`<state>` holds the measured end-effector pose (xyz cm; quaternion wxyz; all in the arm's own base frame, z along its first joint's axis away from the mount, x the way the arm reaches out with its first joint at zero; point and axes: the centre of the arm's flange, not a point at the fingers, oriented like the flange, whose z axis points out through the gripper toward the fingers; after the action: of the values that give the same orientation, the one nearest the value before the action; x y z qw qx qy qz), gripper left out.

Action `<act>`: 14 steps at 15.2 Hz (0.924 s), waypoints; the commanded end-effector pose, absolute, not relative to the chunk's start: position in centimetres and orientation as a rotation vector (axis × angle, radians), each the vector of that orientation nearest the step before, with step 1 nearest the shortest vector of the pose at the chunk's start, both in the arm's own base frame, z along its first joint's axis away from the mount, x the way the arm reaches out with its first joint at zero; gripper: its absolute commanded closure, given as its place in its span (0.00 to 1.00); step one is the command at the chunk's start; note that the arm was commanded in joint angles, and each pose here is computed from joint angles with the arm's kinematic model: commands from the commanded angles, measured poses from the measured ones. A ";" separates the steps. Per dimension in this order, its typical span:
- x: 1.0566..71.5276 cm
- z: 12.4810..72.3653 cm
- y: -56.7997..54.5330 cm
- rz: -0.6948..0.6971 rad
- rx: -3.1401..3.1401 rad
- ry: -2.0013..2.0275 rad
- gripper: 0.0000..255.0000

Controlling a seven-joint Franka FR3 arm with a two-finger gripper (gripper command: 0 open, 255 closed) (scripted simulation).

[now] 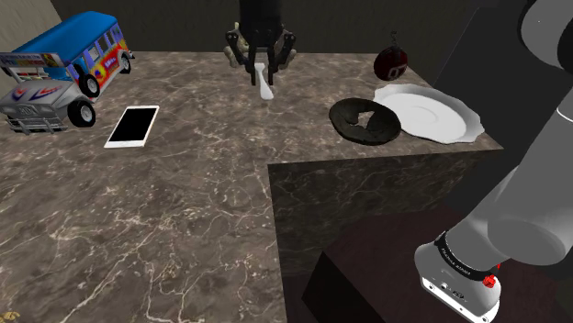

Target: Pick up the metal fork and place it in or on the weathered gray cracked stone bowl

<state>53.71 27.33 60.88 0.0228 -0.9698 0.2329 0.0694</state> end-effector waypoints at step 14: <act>44.4 62.3 17.9 0.215 -3.003 0.721 1.00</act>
<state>45.87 19.02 62.64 0.0219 -0.9698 0.2328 0.0691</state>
